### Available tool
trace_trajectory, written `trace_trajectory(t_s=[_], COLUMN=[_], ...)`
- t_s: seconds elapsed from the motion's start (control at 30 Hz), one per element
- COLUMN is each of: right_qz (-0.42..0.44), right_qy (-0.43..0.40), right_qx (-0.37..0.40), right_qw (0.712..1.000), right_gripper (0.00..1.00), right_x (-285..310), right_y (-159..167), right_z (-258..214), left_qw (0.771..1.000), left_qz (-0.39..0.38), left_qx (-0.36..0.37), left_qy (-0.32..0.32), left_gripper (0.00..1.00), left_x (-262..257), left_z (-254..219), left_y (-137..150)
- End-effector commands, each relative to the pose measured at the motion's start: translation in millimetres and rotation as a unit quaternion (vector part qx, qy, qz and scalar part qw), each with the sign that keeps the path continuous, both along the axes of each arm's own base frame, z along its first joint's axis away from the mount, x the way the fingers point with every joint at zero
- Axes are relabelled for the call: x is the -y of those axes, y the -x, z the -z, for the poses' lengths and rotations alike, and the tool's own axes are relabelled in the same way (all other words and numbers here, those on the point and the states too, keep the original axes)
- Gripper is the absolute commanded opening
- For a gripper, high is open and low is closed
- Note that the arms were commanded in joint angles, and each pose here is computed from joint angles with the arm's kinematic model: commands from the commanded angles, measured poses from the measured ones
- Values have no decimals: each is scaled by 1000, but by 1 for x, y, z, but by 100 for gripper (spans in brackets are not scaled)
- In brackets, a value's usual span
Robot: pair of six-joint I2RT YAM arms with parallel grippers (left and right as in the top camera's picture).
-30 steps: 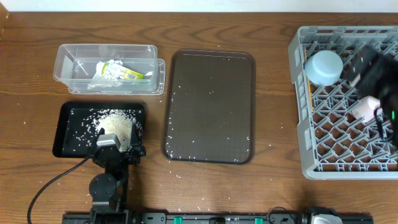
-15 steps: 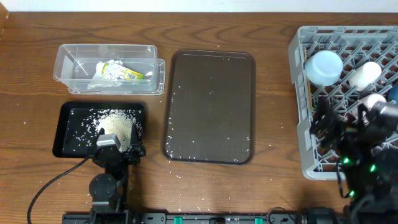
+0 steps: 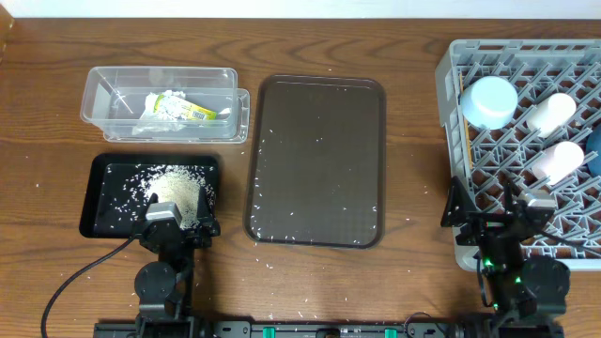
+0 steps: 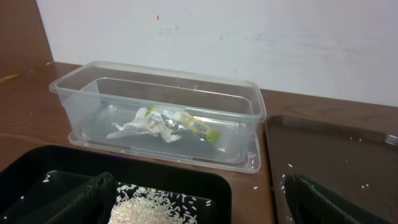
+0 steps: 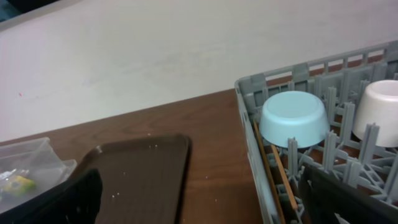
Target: Sort waste into correct bins and load items into the dishwasher rack
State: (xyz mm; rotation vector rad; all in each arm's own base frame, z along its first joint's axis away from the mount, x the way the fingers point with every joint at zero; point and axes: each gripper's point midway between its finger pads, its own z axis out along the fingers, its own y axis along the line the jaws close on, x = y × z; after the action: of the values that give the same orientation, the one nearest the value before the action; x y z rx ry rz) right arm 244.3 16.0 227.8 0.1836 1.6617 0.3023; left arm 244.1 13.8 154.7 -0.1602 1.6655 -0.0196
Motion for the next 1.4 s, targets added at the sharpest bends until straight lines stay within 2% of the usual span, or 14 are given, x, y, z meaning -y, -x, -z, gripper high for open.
trace_trajectory(t_s=[0.0, 0.27, 0.57, 0.73, 0.87, 0.93, 1.37], right_qz=[-20, -44, -44, -46, -53, -46, -44], right_qy=[4, 3, 32, 101, 167, 175, 153], right_qx=[18, 67, 80, 73, 35, 36, 33], right_qw=[1000, 997, 995, 991, 984, 983, 987], right_gripper=[99, 99, 99, 99, 99, 99, 99], right_x=[-8, -16, -16, -16, -15, -12, -11], right_y=[-1, -2, 1, 0, 0, 0, 0], right_z=[10, 29, 38, 46, 69, 68, 68], left_qw=[1000, 1000, 1000, 1000, 1000, 1000, 1000], left_qz=[-12, -11, -11, -11, -12, -12, -12], left_qx=[-25, -25, -25, -25, -25, -25, -25], left_qy=[-6, -6, -6, -6, -6, -6, -6], left_gripper=[89, 89, 89, 89, 89, 89, 89], left_x=[-5, -4, -4, -4, -5, -5, -5], left_z=[17, 17, 17, 17, 17, 17, 17], left_y=[1, 1, 1, 1, 1, 1, 1])
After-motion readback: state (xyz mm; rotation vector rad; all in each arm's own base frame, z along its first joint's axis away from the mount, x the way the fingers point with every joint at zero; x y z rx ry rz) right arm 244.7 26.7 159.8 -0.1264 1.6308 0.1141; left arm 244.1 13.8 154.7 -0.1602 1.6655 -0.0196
